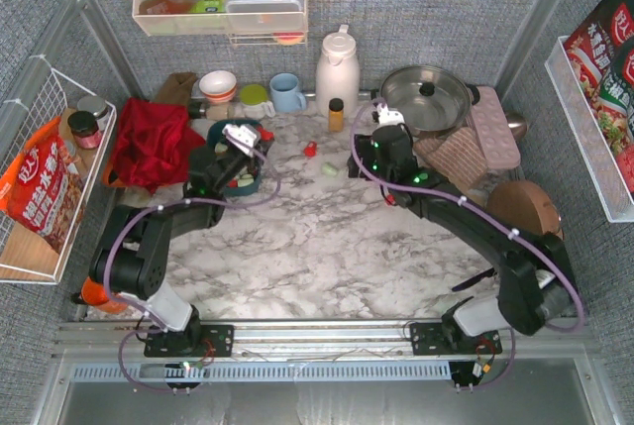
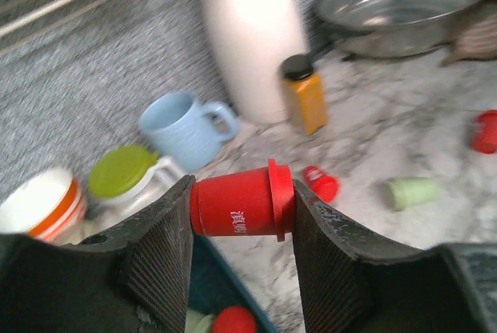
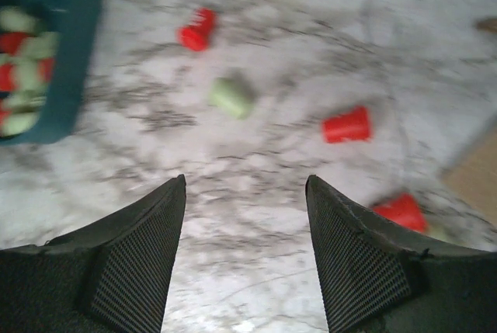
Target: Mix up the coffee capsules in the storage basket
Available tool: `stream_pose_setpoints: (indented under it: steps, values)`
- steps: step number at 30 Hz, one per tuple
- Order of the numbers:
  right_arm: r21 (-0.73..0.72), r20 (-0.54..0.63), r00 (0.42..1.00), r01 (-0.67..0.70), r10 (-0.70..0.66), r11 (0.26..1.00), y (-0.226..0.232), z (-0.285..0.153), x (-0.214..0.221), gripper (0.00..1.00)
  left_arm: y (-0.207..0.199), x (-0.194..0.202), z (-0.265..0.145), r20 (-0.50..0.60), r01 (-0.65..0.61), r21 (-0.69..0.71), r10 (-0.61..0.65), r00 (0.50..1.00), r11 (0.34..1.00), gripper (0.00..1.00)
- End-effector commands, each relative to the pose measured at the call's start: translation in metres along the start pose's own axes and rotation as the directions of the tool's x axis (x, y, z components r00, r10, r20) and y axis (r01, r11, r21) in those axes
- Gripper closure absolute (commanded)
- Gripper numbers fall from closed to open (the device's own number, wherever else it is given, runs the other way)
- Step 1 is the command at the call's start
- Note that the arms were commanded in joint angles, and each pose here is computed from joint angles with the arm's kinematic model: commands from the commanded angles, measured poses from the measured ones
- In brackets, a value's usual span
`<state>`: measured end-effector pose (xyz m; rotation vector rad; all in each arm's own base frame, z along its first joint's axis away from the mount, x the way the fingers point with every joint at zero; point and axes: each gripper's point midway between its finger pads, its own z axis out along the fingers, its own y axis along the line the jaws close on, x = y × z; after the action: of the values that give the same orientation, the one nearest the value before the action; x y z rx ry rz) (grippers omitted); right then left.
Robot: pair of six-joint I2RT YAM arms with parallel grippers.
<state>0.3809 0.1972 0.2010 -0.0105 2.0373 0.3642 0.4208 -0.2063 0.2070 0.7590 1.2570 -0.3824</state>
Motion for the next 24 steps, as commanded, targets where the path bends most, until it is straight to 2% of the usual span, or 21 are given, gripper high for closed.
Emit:
stream_pose_setpoints:
  steps: [1,5,8,13,19,23,24]
  values:
    - [0.204,-0.11,0.994,0.031,-0.008,0.978,-0.056,0.021,0.024,0.33,0.051,0.048,0.001,-0.162,0.112,-0.219,-0.15,0.975,0.969,0.52]
    - [0.212,-0.204,0.974,0.147,-0.104,0.966,-0.078,0.052,0.037,0.3,0.073,0.072,0.008,-0.213,0.2,-0.304,-0.271,0.939,0.932,0.52]
    - [0.14,-0.274,0.948,0.208,-0.164,0.968,-0.085,0.073,0.044,0.21,0.077,0.091,0.015,-0.252,0.263,-0.328,-0.352,0.901,0.908,0.47]
    - [0.02,-0.435,0.875,0.245,-0.212,0.969,-0.09,0.095,0.069,0.19,0.086,0.114,0.029,-0.301,0.335,-0.36,-0.448,0.842,0.871,0.39]
    - [-0.03,-0.556,0.787,0.301,-0.267,0.953,-0.096,0.103,0.09,0.2,0.101,0.123,0.03,-0.307,0.367,-0.423,-0.512,0.802,0.828,0.21]
    - [0.007,-0.584,0.764,0.344,-0.275,0.939,-0.109,0.103,0.092,0.2,0.096,0.103,0.031,-0.29,0.378,-0.37,-0.492,0.821,0.849,0.02]
    - [0.016,-0.588,0.759,0.355,-0.278,0.935,-0.111,0.103,0.091,0.2,0.094,0.096,0.031,-0.282,0.376,-0.353,-0.48,0.83,0.857,0.01]
